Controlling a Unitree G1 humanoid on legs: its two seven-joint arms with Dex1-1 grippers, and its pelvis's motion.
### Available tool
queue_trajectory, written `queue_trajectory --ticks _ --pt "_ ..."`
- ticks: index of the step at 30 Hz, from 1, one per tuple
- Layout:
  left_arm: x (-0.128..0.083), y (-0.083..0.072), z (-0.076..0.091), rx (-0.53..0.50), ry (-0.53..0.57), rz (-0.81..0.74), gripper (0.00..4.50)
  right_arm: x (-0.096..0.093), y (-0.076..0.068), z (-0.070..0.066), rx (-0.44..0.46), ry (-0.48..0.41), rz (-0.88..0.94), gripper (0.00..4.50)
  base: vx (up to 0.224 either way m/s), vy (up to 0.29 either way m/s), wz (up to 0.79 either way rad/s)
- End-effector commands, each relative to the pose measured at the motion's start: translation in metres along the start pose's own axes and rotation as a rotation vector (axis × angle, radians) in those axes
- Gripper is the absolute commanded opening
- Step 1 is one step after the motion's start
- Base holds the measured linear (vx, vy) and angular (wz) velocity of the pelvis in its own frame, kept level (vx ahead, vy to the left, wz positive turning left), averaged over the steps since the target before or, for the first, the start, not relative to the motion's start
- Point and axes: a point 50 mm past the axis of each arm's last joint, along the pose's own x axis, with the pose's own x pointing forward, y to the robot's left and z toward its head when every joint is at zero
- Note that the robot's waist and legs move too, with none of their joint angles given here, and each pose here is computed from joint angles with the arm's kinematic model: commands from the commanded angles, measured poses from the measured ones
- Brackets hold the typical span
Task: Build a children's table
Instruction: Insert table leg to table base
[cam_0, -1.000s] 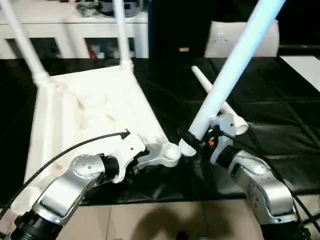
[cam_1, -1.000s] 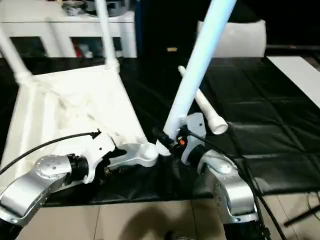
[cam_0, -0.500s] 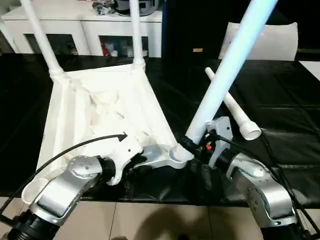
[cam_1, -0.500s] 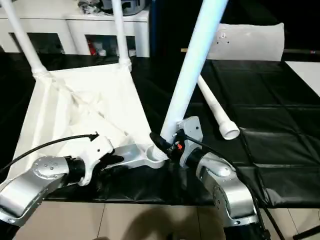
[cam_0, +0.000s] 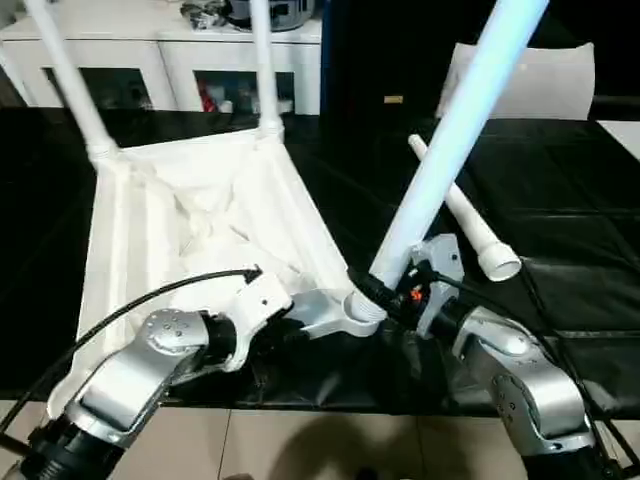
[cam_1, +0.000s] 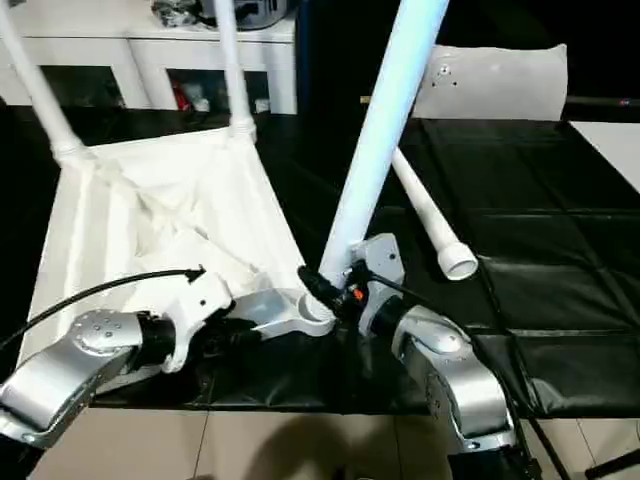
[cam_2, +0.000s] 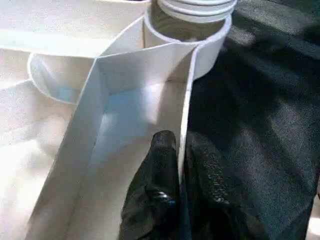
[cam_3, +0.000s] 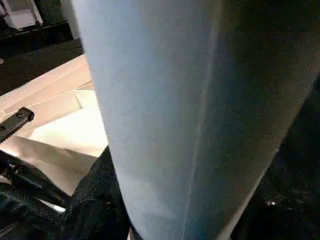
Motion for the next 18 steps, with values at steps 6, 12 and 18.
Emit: queue_trajectory --ticks 6,12,18 --pt "-0.004 0.011 -0.007 0.088 0.065 0.002 0.0 0.001 0.004 0.006 0.003 -0.006 0.055 1.93 0.0 0.0 0.0" --pt "-0.009 0.023 -0.005 0.15 0.048 0.044 0.0 0.002 0.005 0.007 0.011 -0.01 0.059 1.93 0.0 0.0 0.0" --pt "-0.007 0.026 0.003 0.087 -0.001 0.064 0.55 0.003 0.007 0.006 0.015 -0.009 0.068 1.93 0.0 0.0 0.0"
